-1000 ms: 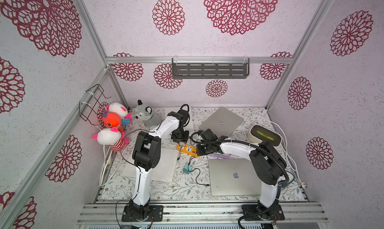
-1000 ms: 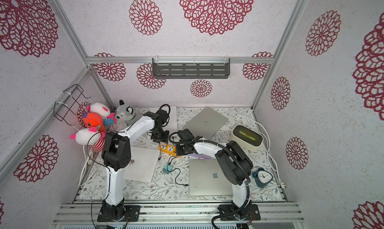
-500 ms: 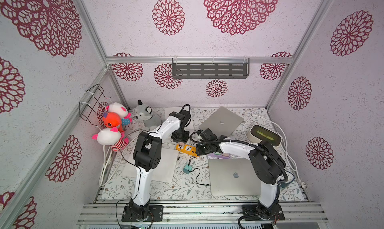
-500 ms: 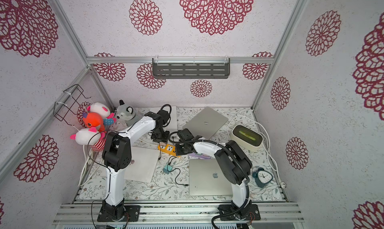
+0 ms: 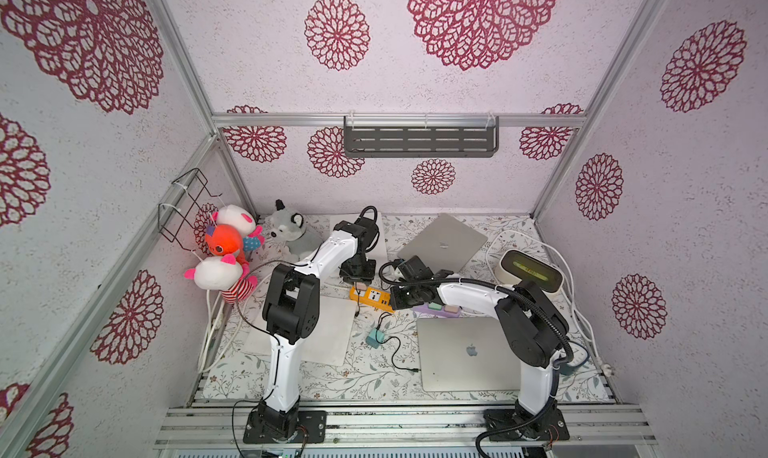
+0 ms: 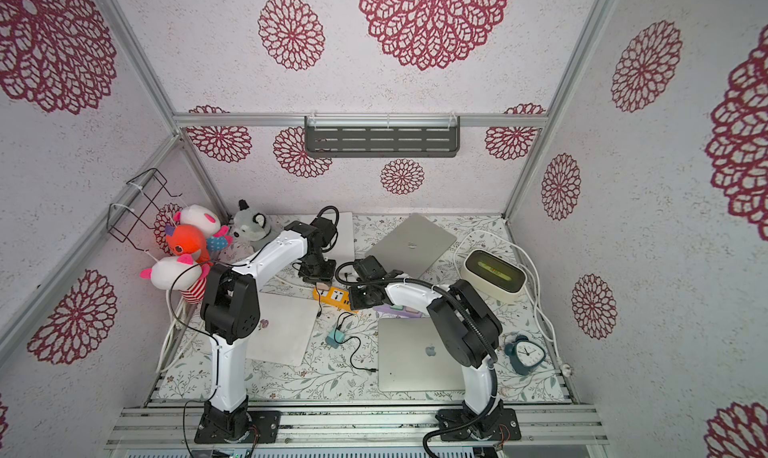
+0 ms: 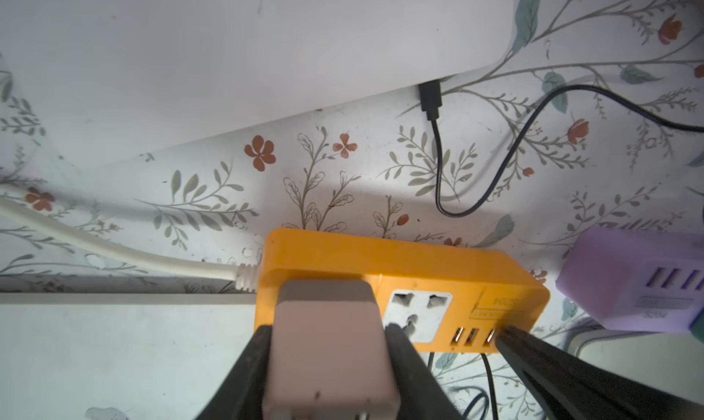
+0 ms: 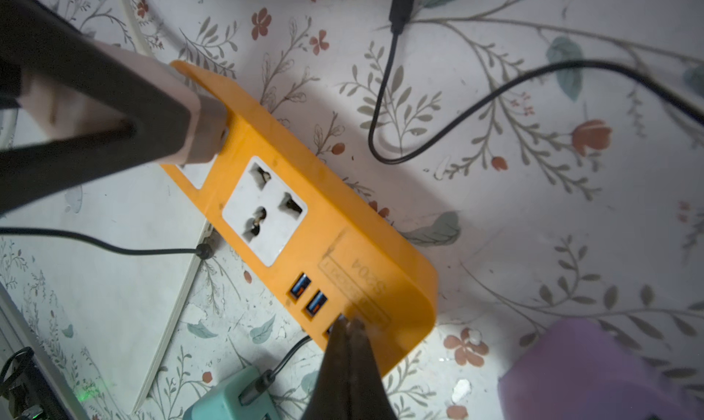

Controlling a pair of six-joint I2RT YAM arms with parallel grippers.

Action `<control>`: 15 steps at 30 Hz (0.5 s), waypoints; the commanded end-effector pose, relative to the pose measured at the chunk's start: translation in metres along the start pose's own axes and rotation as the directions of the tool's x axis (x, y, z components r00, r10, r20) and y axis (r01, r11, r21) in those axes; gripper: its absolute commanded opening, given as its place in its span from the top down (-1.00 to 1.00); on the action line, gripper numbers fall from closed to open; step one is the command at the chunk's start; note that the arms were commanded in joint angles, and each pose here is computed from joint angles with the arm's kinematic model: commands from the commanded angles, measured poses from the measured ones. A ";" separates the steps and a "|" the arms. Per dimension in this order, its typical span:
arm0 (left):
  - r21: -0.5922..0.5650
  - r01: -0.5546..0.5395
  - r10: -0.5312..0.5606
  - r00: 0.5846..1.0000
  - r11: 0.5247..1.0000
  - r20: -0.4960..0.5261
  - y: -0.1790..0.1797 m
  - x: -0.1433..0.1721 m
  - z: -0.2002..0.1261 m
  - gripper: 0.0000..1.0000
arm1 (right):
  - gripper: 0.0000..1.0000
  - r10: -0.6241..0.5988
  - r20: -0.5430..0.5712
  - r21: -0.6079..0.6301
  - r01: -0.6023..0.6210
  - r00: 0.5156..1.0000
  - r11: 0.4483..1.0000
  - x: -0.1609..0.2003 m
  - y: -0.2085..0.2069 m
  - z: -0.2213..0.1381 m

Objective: Unplug the laptop charger
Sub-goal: Remove the plug from the socket.

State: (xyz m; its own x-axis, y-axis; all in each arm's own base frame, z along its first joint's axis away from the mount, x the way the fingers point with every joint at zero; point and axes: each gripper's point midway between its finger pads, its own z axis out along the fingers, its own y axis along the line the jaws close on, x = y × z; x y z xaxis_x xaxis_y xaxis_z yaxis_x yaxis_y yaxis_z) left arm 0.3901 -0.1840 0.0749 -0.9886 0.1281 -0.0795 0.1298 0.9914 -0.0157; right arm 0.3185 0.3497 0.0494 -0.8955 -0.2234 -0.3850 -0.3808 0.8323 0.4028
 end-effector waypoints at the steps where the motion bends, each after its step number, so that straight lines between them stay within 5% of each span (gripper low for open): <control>1: 0.047 -0.033 0.033 0.999 0.998 0.004 -0.027 0.003 -0.012 0.45 | 0.90 0.072 -0.301 0.172 -0.020 0.951 0.985 0.096 -0.053 0.036; 15: -0.040 -0.070 0.070 0.998 0.997 -0.001 -0.026 0.010 -0.002 0.46 | 0.90 0.076 -0.303 0.172 -0.024 0.950 0.985 0.097 -0.052 0.036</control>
State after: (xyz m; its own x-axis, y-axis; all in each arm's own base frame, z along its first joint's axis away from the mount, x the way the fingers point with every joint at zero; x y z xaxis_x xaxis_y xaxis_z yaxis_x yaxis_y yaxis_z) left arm 0.3844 -0.1947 0.0750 -0.9802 0.1778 -0.0875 0.1745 0.9837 0.0440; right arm 0.3197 0.3532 0.0484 -0.8943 -0.2235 -0.3878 -0.3850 0.8259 0.4120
